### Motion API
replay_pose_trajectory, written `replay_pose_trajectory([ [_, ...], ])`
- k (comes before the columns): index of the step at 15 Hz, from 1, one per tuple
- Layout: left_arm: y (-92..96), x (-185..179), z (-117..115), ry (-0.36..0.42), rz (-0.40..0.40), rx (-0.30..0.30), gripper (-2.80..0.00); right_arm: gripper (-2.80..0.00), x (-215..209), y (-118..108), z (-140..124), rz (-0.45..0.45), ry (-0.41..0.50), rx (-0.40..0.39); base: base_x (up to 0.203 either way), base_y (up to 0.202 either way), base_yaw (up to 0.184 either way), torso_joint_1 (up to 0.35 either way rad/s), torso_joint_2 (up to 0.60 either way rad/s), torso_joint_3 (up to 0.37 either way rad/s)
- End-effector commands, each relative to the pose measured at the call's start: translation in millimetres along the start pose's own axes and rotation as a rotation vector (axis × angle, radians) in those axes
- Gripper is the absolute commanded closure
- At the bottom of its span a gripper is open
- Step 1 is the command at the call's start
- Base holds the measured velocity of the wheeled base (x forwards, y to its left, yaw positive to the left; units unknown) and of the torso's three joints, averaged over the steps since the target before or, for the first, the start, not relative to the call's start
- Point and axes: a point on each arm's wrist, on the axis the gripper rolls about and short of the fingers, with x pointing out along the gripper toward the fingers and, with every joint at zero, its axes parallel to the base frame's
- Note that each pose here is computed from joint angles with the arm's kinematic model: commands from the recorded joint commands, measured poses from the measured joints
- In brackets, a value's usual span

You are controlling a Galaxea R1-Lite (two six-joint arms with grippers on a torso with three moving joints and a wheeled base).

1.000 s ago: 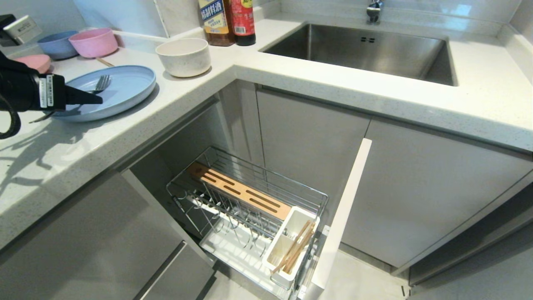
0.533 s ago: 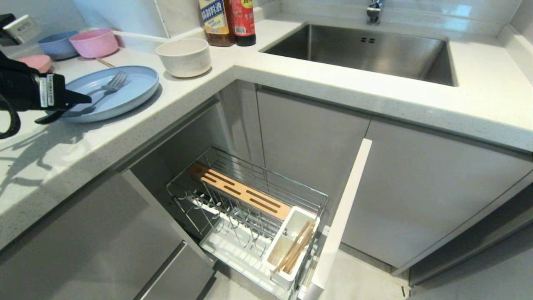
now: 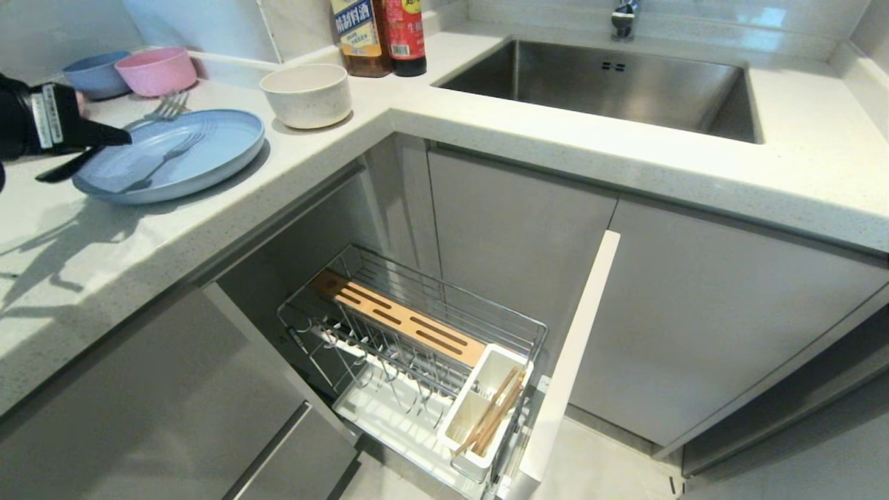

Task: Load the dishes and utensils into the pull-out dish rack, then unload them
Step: Pick up the fork and place it in the cupboard

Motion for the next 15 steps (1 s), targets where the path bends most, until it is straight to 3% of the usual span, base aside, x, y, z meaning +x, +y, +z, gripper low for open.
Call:
replay_pose_trajectory([
  [1, -10.2, -18, 9, -0.070, -0.024, -0.083, 0.00, 0.00, 0, 0, 0, 0.000, 0.002, 0.000, 0.000, 0.000, 0.000, 0.000, 0.00, 0.000],
  [4, -35.6, -44, 18, -0.146, -0.137, -0.275, 0.00, 0.00, 0, 0, 0, 0.000, 0.002, 0.000, 0.000, 0.000, 0.000, 0.000, 0.00, 0.000],
  [6, -48.7, -53, 21, -0.164, -0.214, -0.341, 0.00, 0.00, 0, 0, 0, 0.000, 0.002, 0.000, 0.000, 0.000, 0.000, 0.000, 0.00, 0.000],
  [11, -63.1, -51, 19, -0.126, -0.299, -0.373, 0.00, 0.00, 0, 0, 0, 0.000, 0.002, 0.000, 0.000, 0.000, 0.000, 0.000, 0.00, 0.000],
  [15, -101.2, -45, -1, 0.059, -0.455, -0.353, 0.00, 0.00, 0, 0, 0, 0.000, 0.002, 0.000, 0.000, 0.000, 0.000, 0.000, 0.00, 0.000],
])
